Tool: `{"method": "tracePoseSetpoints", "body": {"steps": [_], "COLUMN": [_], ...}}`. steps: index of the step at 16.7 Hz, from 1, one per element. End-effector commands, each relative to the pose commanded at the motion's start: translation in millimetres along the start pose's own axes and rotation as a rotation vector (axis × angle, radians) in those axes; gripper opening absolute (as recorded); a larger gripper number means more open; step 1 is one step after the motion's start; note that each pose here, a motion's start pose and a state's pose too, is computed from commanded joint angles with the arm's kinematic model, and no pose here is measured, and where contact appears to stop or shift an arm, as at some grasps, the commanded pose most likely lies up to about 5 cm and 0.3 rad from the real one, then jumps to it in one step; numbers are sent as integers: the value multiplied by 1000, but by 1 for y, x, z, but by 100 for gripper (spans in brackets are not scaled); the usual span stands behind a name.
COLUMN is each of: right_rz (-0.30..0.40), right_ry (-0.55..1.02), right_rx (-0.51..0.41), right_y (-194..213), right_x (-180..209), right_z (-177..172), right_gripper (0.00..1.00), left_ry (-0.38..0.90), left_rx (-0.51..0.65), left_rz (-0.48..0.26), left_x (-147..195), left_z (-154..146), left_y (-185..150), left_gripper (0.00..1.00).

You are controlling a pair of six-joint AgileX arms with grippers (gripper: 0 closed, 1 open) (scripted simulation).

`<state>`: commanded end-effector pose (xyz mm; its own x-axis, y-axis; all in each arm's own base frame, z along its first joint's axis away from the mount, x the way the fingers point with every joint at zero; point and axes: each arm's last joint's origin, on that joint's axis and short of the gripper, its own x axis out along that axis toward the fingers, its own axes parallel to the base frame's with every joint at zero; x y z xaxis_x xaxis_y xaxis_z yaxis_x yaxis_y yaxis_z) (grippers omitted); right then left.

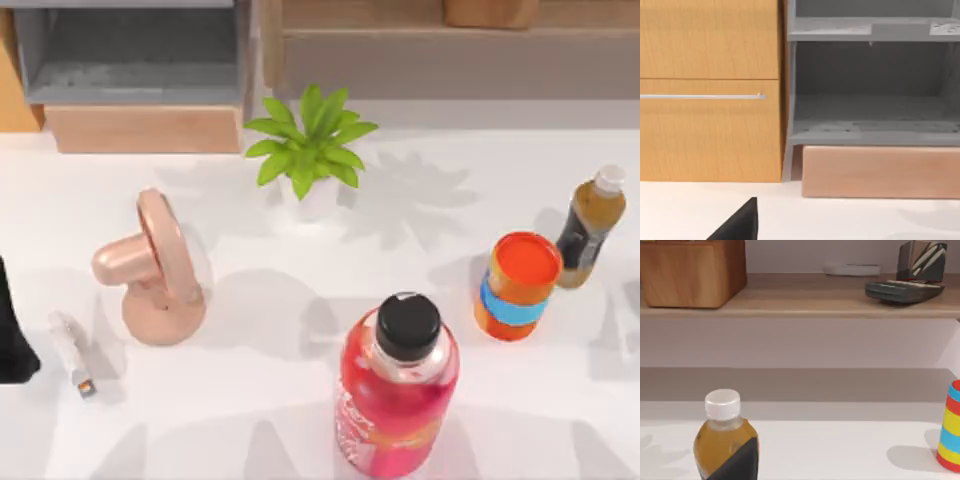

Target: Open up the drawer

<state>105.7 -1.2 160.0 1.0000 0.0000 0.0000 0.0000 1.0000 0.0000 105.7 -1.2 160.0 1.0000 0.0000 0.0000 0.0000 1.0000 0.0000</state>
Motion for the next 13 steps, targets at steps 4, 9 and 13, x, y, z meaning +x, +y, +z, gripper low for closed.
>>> {"method": "tracePoseSetpoints", "body": {"steps": [4, 9, 13], "right_rz": [0, 0, 0], "right_ry": [0, 0, 0], "right_rx": [0, 0, 0], "right_y": [0, 0, 0], "right_x": [0, 0, 0], "right_z": [0, 0, 0], "right_gripper": [100, 100, 100], "left_ry": [-12, -37, -31], "left_rx": [0, -7, -11], "left_rz": [0, -2, -3], "left_x": [1, 17, 49], "left_z": [6, 41, 69], "left_y": [-2, -15, -42], "left_gripper": [100, 100, 100]}}
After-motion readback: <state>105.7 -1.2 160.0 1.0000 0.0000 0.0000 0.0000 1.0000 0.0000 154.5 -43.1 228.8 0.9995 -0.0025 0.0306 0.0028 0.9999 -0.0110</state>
